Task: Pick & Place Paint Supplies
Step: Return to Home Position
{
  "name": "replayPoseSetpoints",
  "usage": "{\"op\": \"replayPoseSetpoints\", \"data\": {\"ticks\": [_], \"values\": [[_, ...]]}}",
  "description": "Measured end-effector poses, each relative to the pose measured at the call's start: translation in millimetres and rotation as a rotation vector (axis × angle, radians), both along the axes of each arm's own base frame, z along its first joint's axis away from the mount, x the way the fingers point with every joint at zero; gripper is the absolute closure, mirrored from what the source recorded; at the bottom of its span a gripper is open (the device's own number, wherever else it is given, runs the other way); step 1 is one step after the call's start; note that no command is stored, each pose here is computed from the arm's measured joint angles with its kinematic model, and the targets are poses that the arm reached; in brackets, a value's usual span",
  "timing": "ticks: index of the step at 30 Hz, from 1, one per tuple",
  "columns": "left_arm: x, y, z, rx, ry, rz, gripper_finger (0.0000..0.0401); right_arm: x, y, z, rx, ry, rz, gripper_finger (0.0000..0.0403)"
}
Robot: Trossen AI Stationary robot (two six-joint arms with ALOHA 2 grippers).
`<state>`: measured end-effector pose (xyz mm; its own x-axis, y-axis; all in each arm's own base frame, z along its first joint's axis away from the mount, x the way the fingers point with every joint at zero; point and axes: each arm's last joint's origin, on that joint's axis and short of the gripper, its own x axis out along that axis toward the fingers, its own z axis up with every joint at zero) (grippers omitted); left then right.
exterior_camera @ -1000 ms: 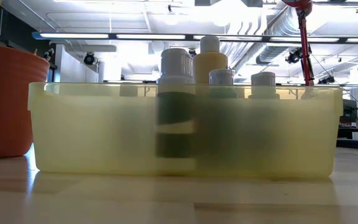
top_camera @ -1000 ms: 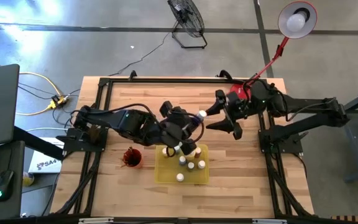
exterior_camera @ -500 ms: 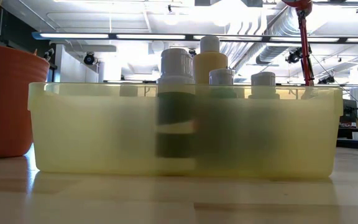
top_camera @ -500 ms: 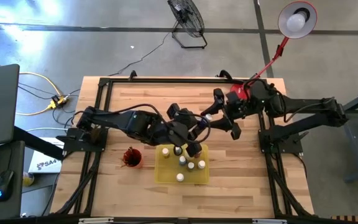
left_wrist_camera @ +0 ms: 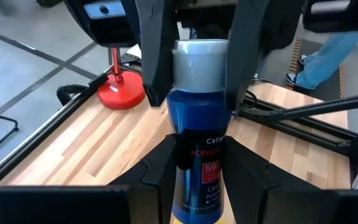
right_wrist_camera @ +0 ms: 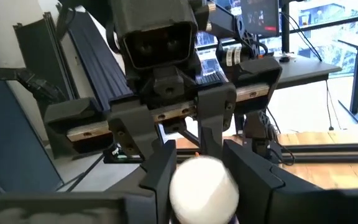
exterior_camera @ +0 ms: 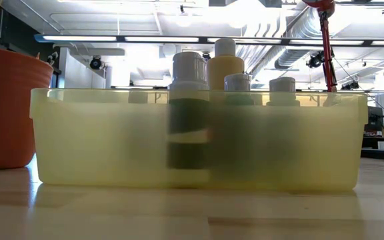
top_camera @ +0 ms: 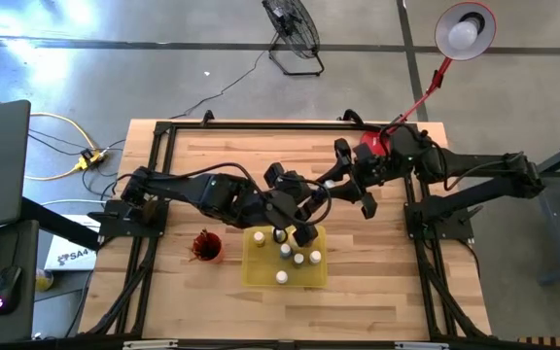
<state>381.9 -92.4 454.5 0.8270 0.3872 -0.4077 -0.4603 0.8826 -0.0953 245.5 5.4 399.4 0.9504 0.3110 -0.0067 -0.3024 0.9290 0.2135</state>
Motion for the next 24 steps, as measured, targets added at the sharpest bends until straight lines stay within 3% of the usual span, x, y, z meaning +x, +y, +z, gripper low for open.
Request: {"op": "replayPoseSetpoints", "data": {"ticks": [24], "values": [[-1.0,0.6,-0.1,0.063,0.035,-0.022,0.0283,0.2,-0.4,-0.1,-0.012,-0.003,-0.018,0.0299]]}}
